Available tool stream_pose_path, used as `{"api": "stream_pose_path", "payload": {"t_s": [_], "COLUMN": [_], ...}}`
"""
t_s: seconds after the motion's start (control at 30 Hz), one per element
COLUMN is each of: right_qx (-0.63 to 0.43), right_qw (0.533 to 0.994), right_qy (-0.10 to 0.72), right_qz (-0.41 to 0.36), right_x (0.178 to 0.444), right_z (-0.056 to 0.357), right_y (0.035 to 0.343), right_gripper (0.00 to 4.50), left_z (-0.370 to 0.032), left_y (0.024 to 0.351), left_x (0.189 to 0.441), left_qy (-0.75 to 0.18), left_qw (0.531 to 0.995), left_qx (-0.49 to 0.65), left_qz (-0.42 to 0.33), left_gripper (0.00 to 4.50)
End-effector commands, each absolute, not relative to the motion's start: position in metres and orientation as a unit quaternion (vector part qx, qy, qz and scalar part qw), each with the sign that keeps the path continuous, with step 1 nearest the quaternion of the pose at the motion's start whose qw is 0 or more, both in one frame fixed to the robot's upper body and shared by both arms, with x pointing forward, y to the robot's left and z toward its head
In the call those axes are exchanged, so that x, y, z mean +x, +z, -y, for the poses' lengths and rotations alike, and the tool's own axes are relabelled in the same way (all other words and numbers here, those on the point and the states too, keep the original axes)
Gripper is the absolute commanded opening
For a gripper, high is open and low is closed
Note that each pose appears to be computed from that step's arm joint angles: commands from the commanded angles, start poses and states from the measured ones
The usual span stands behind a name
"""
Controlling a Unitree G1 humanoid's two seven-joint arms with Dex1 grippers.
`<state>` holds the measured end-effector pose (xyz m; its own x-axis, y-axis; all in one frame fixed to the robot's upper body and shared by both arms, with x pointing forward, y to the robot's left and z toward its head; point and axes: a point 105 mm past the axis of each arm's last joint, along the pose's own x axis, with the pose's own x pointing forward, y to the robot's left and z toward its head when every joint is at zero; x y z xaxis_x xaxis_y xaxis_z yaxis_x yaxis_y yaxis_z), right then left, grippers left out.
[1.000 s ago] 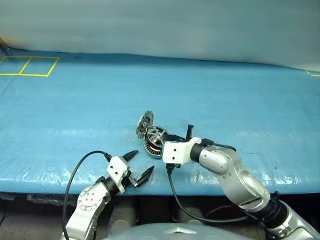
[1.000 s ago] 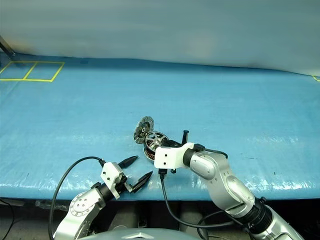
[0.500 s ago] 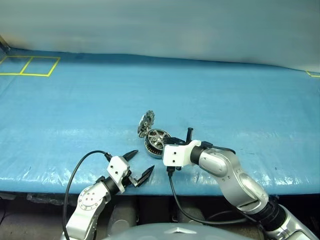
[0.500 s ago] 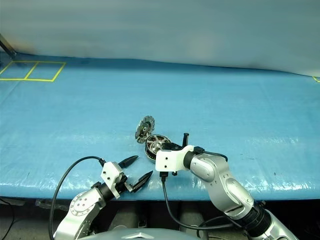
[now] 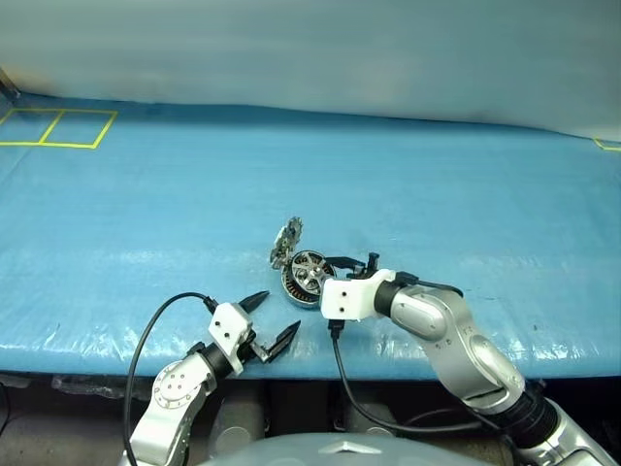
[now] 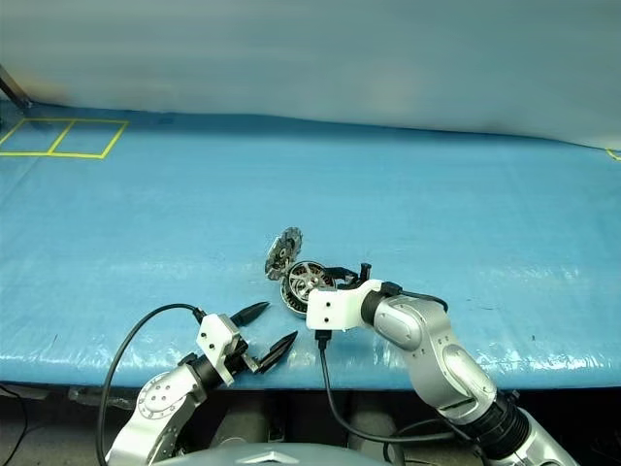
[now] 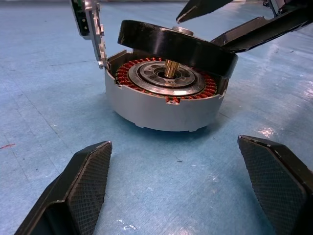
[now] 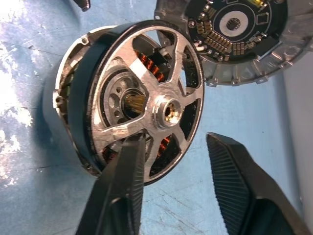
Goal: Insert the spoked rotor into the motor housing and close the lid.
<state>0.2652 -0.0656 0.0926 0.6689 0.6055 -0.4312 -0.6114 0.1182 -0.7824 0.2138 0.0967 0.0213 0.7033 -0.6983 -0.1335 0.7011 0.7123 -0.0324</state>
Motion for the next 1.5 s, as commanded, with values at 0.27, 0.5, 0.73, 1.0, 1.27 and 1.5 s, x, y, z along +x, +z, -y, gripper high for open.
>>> {"api": "stream_pose_path", "payload": {"t_s": [0.27,0.5,0.73,1.0,1.27,1.5], "right_qx": [-0.440,-0.440,-0.442,-0.360,-0.312,-0.316], "right_qw": [0.803,0.795,0.791,0.844,0.854,0.842], "right_qy": [0.403,0.416,0.421,0.399,0.414,0.432], "right_qz": [0.016,-0.016,-0.027,-0.003,-0.041,-0.067], "right_x": [0.263,0.258,0.256,0.263,0.271,0.272], "right_z": [0.056,0.060,0.062,0.053,0.027,0.012], "right_y": [0.130,0.115,0.110,0.137,0.139,0.132], "right_gripper": [1.32,0.03,0.03,0.03,0.03,0.03], "left_z": [-0.098,-0.096,-0.097,-0.098,-0.098,-0.097], "left_y": [0.022,0.023,0.024,0.025,0.025,0.024], "left_x": [0.215,0.216,0.216,0.216,0.217,0.216], "left_qy": [-0.379,-0.384,-0.383,-0.381,-0.382,-0.377], "left_qw": [0.923,0.921,0.922,0.922,0.922,0.924], "left_qx": [0.008,0.010,0.012,0.012,0.009,0.008], "left_qz": [-0.061,-0.059,-0.059,-0.059,-0.059,-0.059], "left_gripper": [4.50,4.50,4.50,4.50,4.50,4.50]}}
